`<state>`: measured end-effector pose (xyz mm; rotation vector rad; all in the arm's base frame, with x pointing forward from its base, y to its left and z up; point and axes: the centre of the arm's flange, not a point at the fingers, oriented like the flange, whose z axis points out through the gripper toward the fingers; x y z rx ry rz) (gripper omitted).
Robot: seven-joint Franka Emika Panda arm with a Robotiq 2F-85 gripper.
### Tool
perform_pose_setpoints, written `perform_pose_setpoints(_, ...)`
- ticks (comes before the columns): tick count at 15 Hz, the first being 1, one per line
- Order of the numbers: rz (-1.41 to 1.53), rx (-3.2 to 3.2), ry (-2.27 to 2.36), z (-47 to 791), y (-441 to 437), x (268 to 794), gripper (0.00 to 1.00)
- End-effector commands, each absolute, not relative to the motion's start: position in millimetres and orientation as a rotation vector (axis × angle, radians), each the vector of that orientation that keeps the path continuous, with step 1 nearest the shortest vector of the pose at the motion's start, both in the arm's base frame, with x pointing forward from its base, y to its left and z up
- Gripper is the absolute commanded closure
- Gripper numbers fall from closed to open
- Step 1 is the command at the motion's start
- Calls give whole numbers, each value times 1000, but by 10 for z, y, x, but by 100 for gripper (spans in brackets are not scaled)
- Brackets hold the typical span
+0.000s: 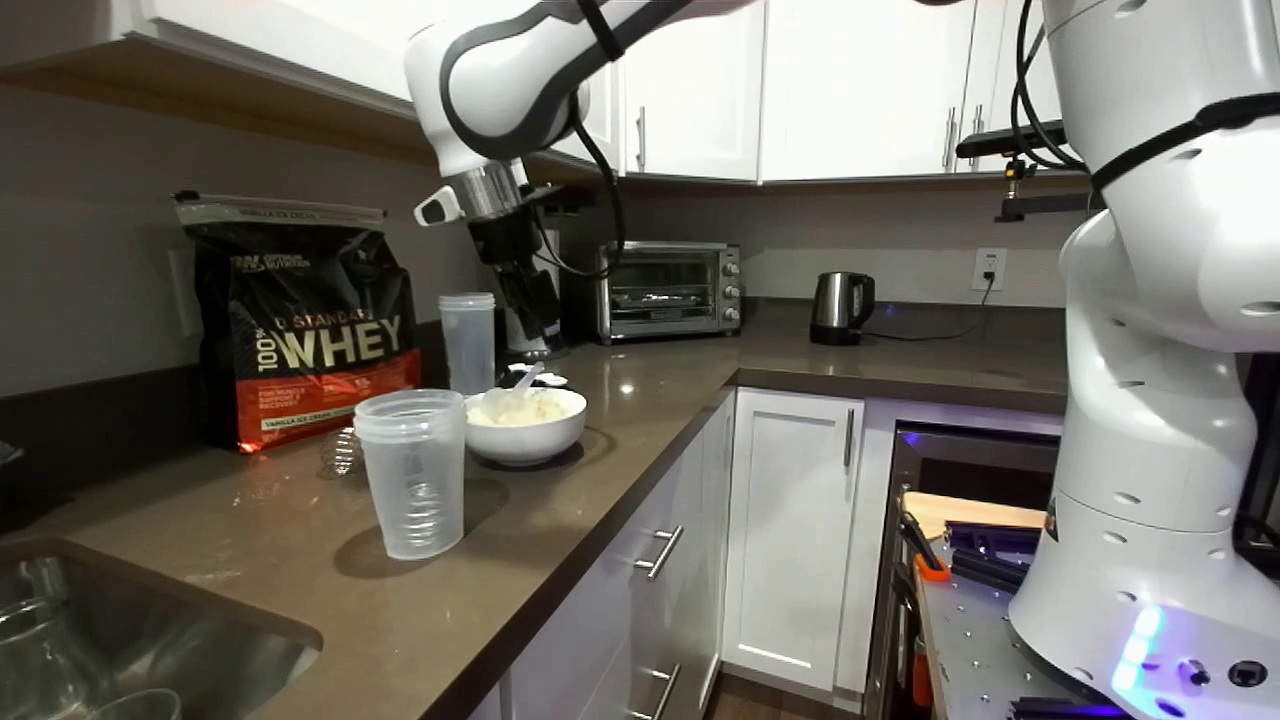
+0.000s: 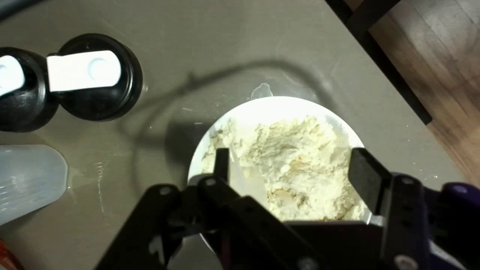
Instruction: Use the measuring spoon to transfer one spoon of contents from the bowl to the cup at the left
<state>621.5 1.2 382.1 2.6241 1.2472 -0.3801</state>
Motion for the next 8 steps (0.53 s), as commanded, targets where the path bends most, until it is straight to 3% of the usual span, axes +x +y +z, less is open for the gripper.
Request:
perform_pose_setpoints(1,-420,2643,1303,3750,16,6334,50)
perform_pose_setpoints(2,-428,2643,1308,3717,16,6343,54)
perform_pose_setpoints(4,-436,2639,1314,3658,-3,6380,52)
perform_pose_setpoints(5,-444,2634,1319,3627,-18,6397,45)
perform_pose_setpoints(6,-446,2629,1322,3599,-34,6416,43)
perform_pose_setpoints(7,-451,2623,1325,3577,-53,6438,31)
perform_pose_setpoints(8,-455,2623,1325,3559,-66,6455,26)
